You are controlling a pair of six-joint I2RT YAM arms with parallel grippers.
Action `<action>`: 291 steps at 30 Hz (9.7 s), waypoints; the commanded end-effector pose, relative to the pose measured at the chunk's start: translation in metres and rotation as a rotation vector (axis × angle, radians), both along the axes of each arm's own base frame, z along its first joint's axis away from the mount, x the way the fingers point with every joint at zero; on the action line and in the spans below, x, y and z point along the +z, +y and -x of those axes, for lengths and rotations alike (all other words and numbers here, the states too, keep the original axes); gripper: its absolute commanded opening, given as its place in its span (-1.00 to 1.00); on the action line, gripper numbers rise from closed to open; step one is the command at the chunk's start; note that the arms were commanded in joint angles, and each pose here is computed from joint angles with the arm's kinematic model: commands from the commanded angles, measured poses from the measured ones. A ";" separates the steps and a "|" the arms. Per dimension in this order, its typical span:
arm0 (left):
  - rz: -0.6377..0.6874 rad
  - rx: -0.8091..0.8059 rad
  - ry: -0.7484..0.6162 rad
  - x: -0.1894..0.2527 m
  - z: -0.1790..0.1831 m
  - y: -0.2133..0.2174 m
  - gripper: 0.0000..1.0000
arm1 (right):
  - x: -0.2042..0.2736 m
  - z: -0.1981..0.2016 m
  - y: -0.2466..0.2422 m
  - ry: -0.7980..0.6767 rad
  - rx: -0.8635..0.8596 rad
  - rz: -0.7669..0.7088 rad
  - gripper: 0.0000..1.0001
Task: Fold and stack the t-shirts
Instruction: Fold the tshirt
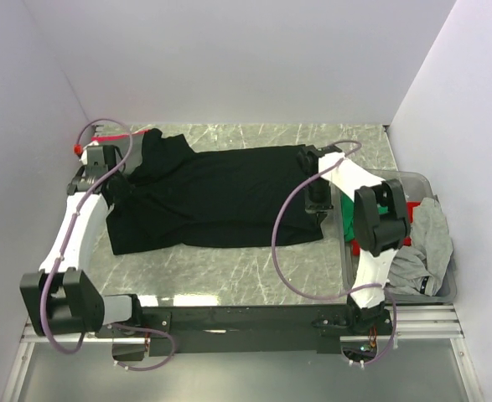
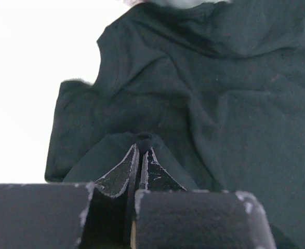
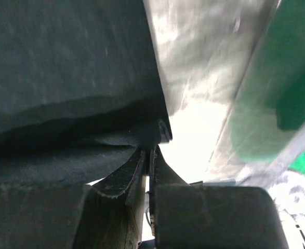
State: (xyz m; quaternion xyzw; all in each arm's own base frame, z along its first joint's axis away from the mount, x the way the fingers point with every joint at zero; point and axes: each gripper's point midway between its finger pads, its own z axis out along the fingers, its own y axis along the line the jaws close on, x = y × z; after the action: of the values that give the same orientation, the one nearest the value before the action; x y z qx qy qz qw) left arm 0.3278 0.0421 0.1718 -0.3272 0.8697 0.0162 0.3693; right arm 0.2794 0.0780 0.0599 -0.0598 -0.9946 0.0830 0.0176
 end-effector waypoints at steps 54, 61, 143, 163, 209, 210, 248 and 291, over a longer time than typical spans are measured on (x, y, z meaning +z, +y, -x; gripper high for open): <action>0.144 0.031 -0.046 0.008 -0.030 -0.009 0.53 | 0.044 -0.095 0.026 -0.275 -0.029 -0.216 0.11; 0.232 0.192 0.073 -0.047 0.056 0.001 0.61 | 0.023 -0.062 0.023 -0.216 0.010 -0.211 0.19; 0.275 0.549 0.258 -0.104 0.117 0.064 -0.99 | -0.035 0.119 0.005 0.230 -0.078 -0.015 -1.00; 0.184 0.571 0.322 -0.073 0.147 0.072 0.58 | -0.001 0.142 0.005 0.194 -0.068 -0.017 -0.03; 0.277 -0.118 0.468 -0.140 0.074 -0.093 -0.38 | 0.017 0.087 0.072 0.010 0.005 -0.239 -0.02; 0.252 -0.107 0.466 -0.141 0.072 -0.089 -0.43 | 0.017 0.087 0.072 0.011 0.005 -0.240 -0.02; 0.029 -0.435 0.487 -0.132 -0.023 -0.164 -0.91 | 0.011 0.089 0.069 0.040 0.000 -0.189 -0.02; 0.398 0.423 0.376 -0.160 0.109 -0.015 0.99 | -0.056 0.069 0.107 0.076 0.185 -0.228 0.01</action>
State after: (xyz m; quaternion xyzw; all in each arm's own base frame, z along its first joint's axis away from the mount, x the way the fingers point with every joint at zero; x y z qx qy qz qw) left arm 0.2545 0.0273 0.0266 -0.5291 0.8301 -0.0551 0.1669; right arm 0.2280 0.1873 0.0136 0.0246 -0.9986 -0.0339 0.0330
